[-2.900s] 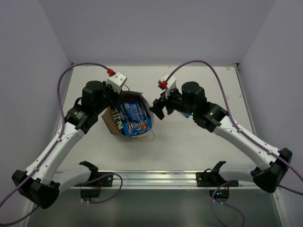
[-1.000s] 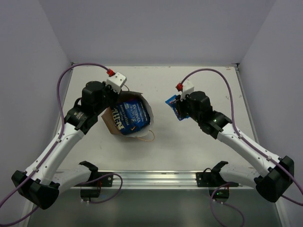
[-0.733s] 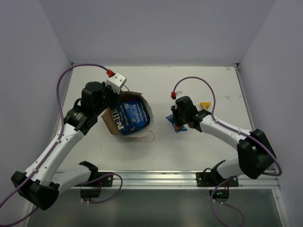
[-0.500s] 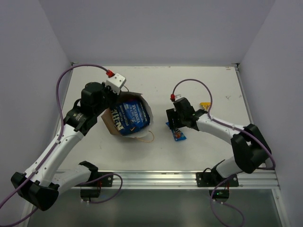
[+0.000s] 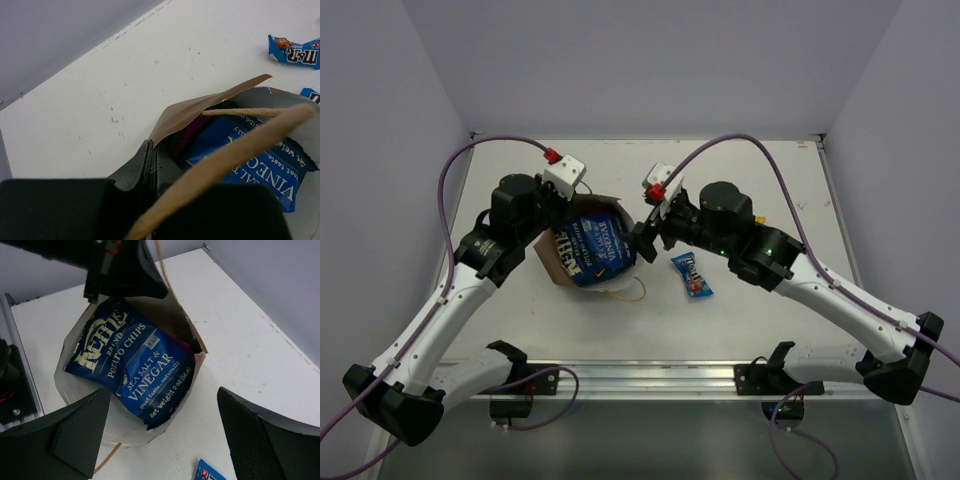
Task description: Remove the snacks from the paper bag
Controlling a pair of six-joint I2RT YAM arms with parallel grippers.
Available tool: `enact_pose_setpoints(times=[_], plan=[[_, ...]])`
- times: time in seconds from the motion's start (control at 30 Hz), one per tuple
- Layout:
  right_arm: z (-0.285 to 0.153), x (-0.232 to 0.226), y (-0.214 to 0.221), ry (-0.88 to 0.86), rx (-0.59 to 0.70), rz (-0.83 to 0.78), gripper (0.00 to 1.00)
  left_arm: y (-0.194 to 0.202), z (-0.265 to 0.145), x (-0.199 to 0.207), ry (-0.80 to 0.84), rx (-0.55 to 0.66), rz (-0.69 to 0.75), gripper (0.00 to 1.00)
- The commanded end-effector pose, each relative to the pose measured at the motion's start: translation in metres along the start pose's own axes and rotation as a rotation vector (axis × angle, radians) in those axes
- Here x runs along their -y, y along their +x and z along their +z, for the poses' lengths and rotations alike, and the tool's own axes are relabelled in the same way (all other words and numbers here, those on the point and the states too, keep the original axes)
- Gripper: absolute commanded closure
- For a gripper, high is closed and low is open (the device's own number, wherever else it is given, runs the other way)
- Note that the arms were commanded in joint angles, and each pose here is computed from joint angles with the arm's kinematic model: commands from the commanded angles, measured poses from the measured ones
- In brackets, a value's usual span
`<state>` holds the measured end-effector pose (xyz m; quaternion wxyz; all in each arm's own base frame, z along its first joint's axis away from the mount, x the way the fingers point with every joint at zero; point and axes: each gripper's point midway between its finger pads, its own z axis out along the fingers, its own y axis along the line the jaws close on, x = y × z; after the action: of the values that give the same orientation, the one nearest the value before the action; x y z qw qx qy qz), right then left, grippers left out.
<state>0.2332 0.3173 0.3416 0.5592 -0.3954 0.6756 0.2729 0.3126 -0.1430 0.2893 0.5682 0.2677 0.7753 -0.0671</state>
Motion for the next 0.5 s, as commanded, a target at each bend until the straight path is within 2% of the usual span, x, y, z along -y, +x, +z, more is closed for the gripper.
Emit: enact_pose_setpoints(times=[0.0, 0.07, 0.27, 0.47], plan=[[0.025, -0.033, 0.008, -0.177, -0.035, -0.167, 0.09, -0.039, -0.011, -0.010, -0.035, 0.134, -0.019, 1.00], [0.042, -0.045, 0.021, -0.222, -0.078, -0.188, 0.09, -0.040, -0.010, -0.009, -0.028, 0.133, -0.023, 1.00], [0.075, -0.065, 0.038, -0.292, -0.072, -0.217, 0.10, -0.044, -0.010, -0.009, -0.027, 0.138, -0.035, 1.00], [0.111, -0.069, 0.056, -0.273, -0.079, -0.204, 0.10, -0.043, -0.008, -0.002, 0.010, 0.138, -0.043, 1.00]])
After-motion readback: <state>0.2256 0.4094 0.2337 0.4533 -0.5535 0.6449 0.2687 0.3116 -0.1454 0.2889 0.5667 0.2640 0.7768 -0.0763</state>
